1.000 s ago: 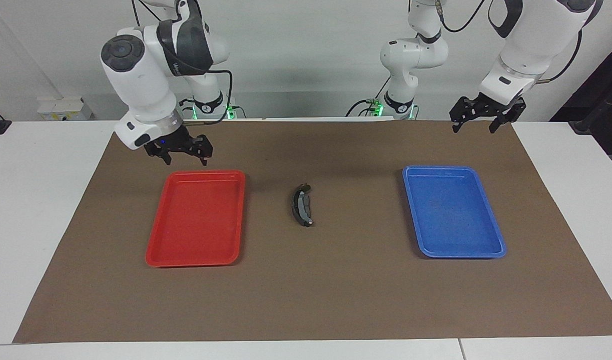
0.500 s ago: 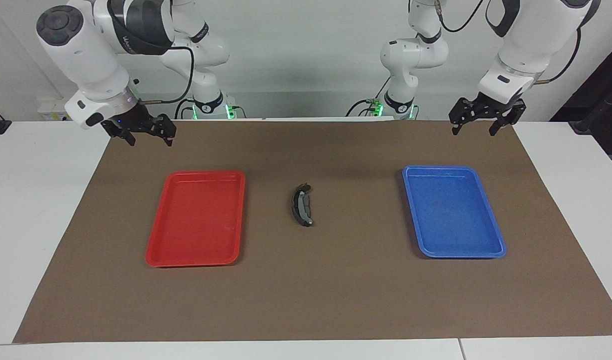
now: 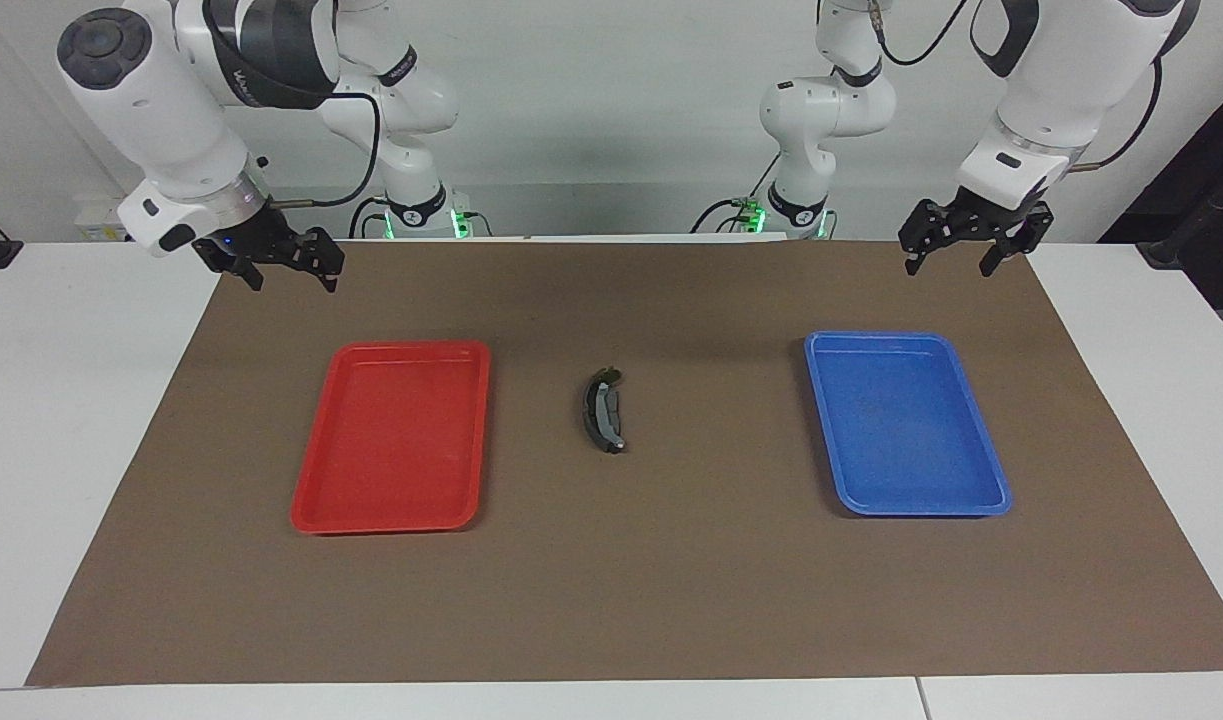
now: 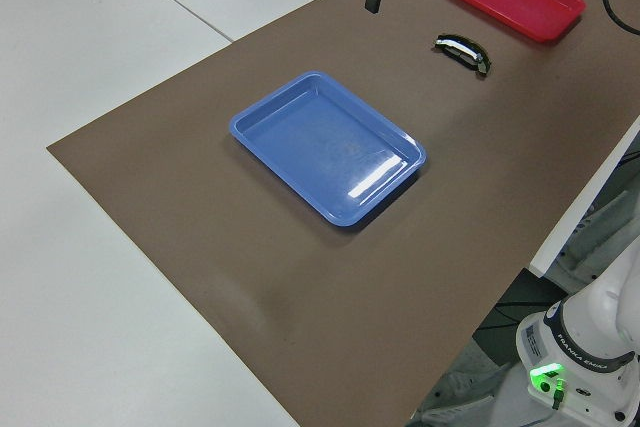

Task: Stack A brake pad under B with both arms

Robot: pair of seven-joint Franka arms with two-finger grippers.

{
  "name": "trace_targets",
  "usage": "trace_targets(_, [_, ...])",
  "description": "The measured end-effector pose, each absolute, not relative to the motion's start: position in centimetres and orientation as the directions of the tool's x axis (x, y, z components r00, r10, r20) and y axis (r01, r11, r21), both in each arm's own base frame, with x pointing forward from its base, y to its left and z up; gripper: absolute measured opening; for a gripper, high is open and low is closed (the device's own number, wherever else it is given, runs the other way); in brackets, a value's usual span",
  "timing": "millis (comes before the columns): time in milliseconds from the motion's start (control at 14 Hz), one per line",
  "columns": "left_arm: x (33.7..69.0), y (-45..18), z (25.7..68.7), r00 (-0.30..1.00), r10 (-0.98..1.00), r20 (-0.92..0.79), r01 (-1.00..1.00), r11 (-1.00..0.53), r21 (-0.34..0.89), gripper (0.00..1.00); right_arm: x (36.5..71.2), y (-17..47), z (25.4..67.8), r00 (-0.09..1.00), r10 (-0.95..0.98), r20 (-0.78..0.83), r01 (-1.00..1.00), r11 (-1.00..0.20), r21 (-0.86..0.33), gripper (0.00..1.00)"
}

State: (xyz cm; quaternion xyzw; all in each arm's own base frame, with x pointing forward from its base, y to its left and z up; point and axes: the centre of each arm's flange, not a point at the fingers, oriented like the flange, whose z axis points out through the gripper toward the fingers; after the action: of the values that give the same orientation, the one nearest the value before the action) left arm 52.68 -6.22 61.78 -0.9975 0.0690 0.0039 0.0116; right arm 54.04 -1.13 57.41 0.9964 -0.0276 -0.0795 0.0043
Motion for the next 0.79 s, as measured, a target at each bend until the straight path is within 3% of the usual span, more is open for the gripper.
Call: trace_targets(786, [52.7,-5.4,61.8,0.992,-0.125,-0.009,-0.125,-0.992,-0.02,1.0,53.5,-3.6,58.5,0.987,-0.085,-0.137,-0.085,-0.996,0.009,1.0])
